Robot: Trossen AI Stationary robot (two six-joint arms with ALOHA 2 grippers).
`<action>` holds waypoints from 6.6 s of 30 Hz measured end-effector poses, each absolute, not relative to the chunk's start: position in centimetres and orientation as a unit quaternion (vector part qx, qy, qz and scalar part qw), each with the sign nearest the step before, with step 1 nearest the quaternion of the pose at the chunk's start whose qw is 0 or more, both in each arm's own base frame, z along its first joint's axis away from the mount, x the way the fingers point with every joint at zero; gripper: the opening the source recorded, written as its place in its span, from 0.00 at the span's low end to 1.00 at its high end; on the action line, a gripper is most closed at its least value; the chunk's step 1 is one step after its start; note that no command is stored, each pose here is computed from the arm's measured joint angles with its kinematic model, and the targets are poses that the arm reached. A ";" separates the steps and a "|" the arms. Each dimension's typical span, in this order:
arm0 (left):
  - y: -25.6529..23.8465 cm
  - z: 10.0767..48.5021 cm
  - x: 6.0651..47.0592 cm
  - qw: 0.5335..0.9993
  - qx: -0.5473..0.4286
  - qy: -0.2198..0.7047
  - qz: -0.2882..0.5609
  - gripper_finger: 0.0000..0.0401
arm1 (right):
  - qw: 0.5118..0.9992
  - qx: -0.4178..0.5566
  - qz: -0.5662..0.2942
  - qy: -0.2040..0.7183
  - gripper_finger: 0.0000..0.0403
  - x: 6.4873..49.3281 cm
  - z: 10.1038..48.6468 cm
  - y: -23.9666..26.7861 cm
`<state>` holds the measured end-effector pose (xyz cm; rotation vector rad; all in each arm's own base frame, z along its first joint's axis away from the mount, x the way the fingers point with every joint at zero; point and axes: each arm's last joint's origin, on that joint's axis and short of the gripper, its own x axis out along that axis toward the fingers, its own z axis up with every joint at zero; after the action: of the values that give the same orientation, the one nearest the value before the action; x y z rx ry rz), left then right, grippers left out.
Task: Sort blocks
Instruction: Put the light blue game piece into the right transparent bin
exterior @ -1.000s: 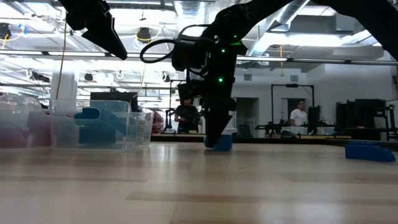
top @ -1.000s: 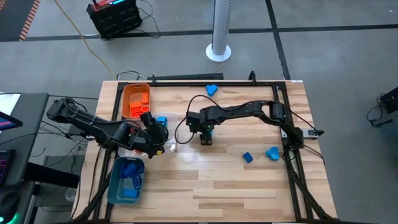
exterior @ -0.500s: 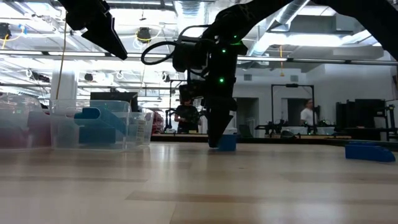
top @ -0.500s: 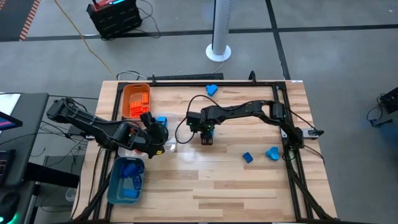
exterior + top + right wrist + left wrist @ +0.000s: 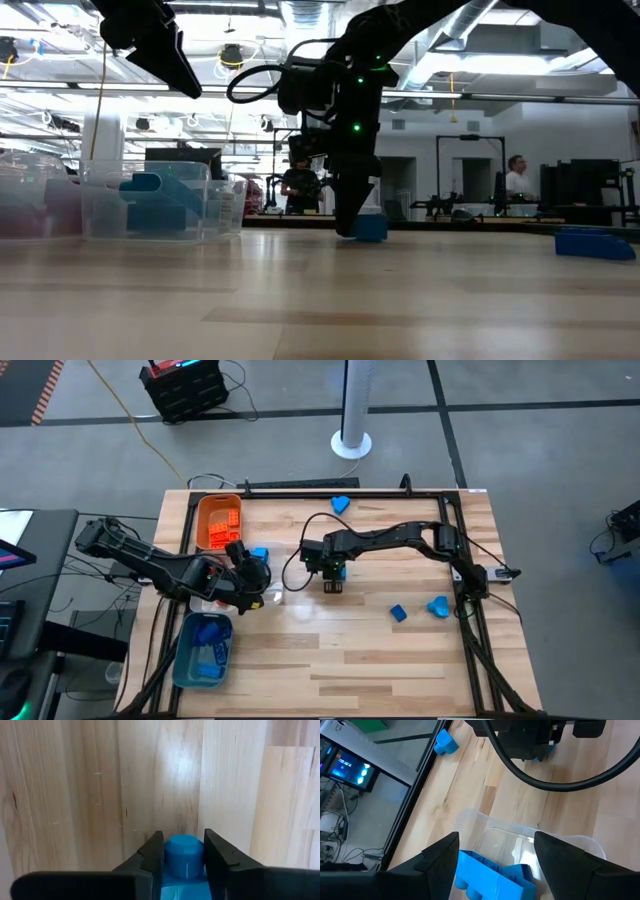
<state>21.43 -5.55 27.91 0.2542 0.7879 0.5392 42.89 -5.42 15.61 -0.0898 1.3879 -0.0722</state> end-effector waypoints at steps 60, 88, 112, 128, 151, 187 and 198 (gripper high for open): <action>-3.7 27.7 13.8 0.909 0.044 0.281 0.306 0.63 | 0.988 -0.055 -0.021 0.146 0.27 51.5 19.8 -0.8; -3.7 27.6 13.7 0.906 0.041 0.288 0.309 0.63 | 0.899 -0.025 -0.183 0.398 0.66 42.0 25.3 -14.6; -3.8 27.3 14.1 0.902 0.048 0.295 0.312 0.63 | 0.760 -0.114 -0.211 0.604 0.66 35.9 18.5 -24.5; -3.9 27.0 14.4 0.896 0.066 0.303 0.317 0.63 | 0.825 -0.005 -0.218 0.521 0.66 36.2 19.2 -27.0; -4.0 26.9 14.4 0.897 0.065 0.314 0.305 0.63 | 0.782 0.113 -0.210 0.576 0.66 36.5 16.2 -25.2; -4.0 26.4 13.9 0.891 -0.003 0.349 0.291 0.63 | 0.652 0.148 -0.228 0.708 0.66 32.1 22.1 -19.7; -4.0 25.0 13.8 0.884 -0.003 0.375 0.278 0.63 | 0.612 0.158 -0.216 0.744 0.66 31.4 20.7 -18.5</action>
<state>13.77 -4.02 24.97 -0.0055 0.7809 0.5777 31.38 -18.46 20.70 0.3636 1.7161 -0.4993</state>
